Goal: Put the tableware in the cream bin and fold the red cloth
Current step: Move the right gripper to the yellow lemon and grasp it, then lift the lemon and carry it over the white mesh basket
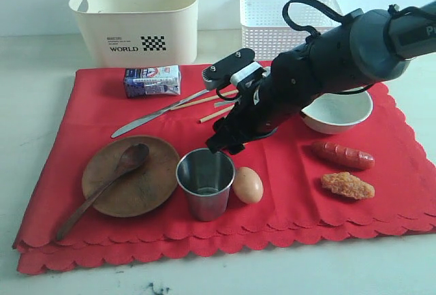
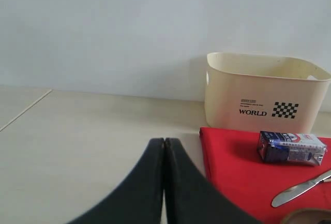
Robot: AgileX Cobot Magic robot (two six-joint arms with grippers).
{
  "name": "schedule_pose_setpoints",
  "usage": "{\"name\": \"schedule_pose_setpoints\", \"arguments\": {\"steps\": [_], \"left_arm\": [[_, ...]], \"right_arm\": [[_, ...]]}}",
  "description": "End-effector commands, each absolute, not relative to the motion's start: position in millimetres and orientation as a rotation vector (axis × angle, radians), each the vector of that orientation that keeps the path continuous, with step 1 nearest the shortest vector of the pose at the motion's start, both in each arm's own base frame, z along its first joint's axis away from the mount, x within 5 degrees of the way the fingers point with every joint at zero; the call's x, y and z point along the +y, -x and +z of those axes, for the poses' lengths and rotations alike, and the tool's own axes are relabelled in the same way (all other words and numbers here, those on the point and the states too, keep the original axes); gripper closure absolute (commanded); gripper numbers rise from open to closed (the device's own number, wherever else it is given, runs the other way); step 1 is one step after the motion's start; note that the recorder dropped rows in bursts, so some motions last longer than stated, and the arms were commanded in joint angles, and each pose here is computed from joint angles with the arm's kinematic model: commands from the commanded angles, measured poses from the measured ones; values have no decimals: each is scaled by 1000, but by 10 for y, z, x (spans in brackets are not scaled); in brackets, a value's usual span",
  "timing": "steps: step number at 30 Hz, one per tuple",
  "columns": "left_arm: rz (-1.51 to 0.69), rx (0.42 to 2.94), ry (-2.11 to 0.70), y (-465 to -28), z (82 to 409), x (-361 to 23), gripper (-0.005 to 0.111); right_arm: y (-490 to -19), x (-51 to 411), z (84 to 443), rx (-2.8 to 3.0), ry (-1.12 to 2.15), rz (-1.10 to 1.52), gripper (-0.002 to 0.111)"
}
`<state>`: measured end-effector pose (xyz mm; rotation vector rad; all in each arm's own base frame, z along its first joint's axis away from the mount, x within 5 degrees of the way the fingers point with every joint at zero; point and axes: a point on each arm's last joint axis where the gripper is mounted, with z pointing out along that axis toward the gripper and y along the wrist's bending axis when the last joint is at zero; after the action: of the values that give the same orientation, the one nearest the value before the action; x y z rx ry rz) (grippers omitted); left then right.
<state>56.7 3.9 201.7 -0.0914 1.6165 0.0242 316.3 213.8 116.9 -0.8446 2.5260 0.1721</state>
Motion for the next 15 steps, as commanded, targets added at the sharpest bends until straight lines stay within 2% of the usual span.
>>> {"name": "schedule_pose_setpoints", "arguments": {"steps": [1,4,15], "left_arm": [[25,1609,92,-563,2016,40,104],[25,1609,92,-563,2016,40,104],[25,1609,92,-563,2016,40,104]], "right_arm": [[-3181,2121,1241,2499,865,161,97],[-3169,2113,1317,2494,863,161,108],[-3087,2055,1808,2431,835,180,108]]}}
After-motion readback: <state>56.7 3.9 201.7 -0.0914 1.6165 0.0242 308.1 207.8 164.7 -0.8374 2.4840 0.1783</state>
